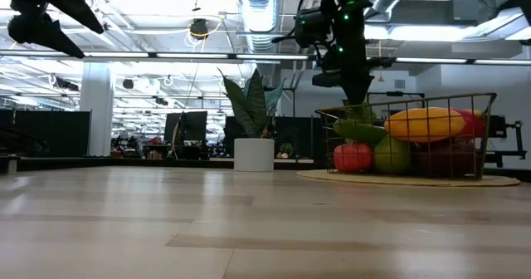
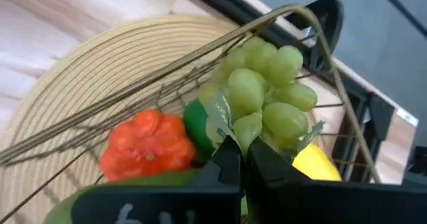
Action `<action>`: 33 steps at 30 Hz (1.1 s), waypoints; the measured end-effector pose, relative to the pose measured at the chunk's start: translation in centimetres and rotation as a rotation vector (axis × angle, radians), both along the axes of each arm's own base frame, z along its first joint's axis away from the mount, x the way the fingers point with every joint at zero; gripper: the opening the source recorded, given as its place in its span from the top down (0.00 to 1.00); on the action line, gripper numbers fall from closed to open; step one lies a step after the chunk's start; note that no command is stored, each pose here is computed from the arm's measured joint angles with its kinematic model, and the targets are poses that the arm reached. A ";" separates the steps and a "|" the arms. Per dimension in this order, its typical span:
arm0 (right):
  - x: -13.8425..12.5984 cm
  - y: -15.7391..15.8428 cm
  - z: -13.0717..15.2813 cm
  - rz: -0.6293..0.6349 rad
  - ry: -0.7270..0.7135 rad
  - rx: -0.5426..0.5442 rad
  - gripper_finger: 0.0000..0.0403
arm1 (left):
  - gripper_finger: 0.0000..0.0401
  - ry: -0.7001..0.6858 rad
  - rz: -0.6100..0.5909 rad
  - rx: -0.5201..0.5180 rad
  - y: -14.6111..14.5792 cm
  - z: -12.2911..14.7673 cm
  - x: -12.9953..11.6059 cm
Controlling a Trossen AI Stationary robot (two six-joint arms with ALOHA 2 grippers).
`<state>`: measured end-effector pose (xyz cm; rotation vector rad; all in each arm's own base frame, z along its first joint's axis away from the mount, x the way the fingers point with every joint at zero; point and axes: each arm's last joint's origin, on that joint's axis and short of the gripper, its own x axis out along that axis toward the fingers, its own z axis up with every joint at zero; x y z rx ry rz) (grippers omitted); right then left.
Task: Build produce basket
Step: Put the green grapes into the wire basket, then return to Home Position
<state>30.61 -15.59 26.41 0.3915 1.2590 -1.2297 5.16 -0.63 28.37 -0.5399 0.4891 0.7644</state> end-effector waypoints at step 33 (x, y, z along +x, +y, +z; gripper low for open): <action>-4.2 8.1 14.0 0.321 -0.399 -0.005 0.36 | 0.01 -0.051 0.063 -0.062 0.0 0.0 0.0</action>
